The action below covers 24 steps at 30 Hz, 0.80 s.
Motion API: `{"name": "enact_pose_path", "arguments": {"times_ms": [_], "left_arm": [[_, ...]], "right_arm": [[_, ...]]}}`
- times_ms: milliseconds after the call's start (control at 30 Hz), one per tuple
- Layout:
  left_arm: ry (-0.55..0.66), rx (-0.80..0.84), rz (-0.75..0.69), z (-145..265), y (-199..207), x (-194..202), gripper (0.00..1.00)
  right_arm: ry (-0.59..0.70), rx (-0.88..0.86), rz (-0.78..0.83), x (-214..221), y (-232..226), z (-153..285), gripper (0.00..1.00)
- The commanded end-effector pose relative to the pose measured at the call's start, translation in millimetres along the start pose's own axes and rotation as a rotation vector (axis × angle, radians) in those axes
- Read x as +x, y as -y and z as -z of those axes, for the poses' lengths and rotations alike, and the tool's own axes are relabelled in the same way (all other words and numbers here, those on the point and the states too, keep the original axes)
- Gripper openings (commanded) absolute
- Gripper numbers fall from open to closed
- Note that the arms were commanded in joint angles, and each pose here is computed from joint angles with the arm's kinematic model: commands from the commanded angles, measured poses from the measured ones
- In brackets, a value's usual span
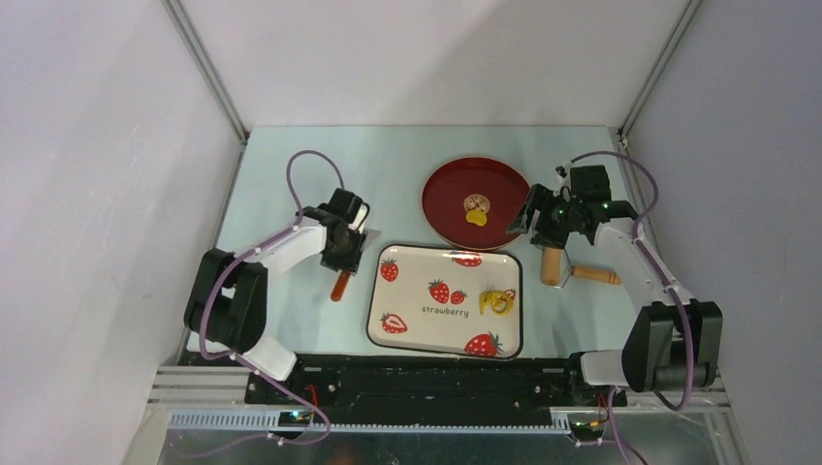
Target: Roll out the dumpling wrappers from the dough
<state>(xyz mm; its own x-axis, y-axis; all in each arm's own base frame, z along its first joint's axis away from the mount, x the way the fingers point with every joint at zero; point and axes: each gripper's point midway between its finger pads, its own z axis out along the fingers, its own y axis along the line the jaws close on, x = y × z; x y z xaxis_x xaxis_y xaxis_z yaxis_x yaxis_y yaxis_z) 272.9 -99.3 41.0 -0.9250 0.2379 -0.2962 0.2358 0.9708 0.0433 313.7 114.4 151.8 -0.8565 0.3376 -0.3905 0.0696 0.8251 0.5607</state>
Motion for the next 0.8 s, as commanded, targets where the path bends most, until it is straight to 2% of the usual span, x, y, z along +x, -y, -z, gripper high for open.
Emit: {"name": "enact_pose_path", "arguments": {"times_ms": [0, 33, 67, 133, 200, 333, 367, 400, 433, 467, 500, 600, 667, 700, 733, 767], "left_arm": [[0.067, -0.013, 0.057, 1.7, -3.1, -12.2, 0.55], [0.076, -0.018, 0.059, 3.4, -4.0, -12.8, 0.71], [0.1, -0.025, 0.064, 8.5, -6.0, -16.1, 0.92], [0.139, -0.03, 0.071, 18.2, -8.2, -21.4, 0.99], [0.2, -0.025, 0.08, 32.7, -9.4, -31.2, 0.99], [0.352, 0.046, 0.126, 65.6, -10.1, -49.4, 1.0], [0.439, 0.083, 0.154, 82.4, -12.0, -60.6, 1.0], [0.47, 0.085, 0.182, 85.0, -18.4, -60.3, 1.0], [0.581, 0.114, 0.205, 107.0, -19.8, -71.9, 1.0], [0.61, 0.109, 0.234, 107.5, -28.4, -68.4, 1.0], [0.723, 0.111, 0.253, 129.8, -34.4, -78.0, 1.0], [0.918, 0.039, 0.333, 153.7, -64.8, -68.2, 1.0], [1.089, -0.016, 0.382, 172.9, -82.4, -67.2, 1.0], [1.096, -0.065, 0.418, 160.4, -91.6, -56.2, 1.0], [1.223, -0.102, 0.451, 183.6, -101.7, -57.7, 1.0], [1.226, -0.126, 0.458, 168.3, -104.8, -48.4, 1.0]], "right_arm": [[0.044, 0.019, 0.014, 2.4, 6.5, 14.9, 0.79], [0.052, 0.023, 0.017, 3.3, 7.7, 17.7, 0.83], [0.059, 0.027, 0.017, 2.7, 8.6, 19.5, 0.88], [0.076, 0.035, 0.019, 2.9, 11.1, 24.2, 0.93], [0.103, 0.032, 0.025, 1.4, 11.6, 29.2, 0.98], [0.192, 0.033, 0.049, -2.6, 15.6, 43.2, 0.99], [0.211, 0.032, 0.053, -3.5, 16.0, 45.7, 1.0], [0.253, 0.034, 0.058, -5.9, 19.2, 50.9, 0.99], [0.284, 0.041, 0.051, -9.7, 23.9, 54.8, 1.0], [0.325, 0.04, 0.06, -10.7, 26.2, 58.8, 0.99], [0.352, 0.046, 0.061, -12.6, 29.7, 61.7, 0.99], [0.475, 0.085, 0.087, -17.4, 44.5, 68.3, 0.99], [0.551, 0.136, 0.087, -19.6, 60.3, 68.6, 0.99], [0.61, 0.154, 0.105, -28.0, 64.4, 71.8, 0.99], [0.622, 0.169, 0.116, -20.5, 73.9, 66.6, 0.99], [0.671, 0.196, 0.139, -20.3, 84.0, 65.1, 0.99]]}}
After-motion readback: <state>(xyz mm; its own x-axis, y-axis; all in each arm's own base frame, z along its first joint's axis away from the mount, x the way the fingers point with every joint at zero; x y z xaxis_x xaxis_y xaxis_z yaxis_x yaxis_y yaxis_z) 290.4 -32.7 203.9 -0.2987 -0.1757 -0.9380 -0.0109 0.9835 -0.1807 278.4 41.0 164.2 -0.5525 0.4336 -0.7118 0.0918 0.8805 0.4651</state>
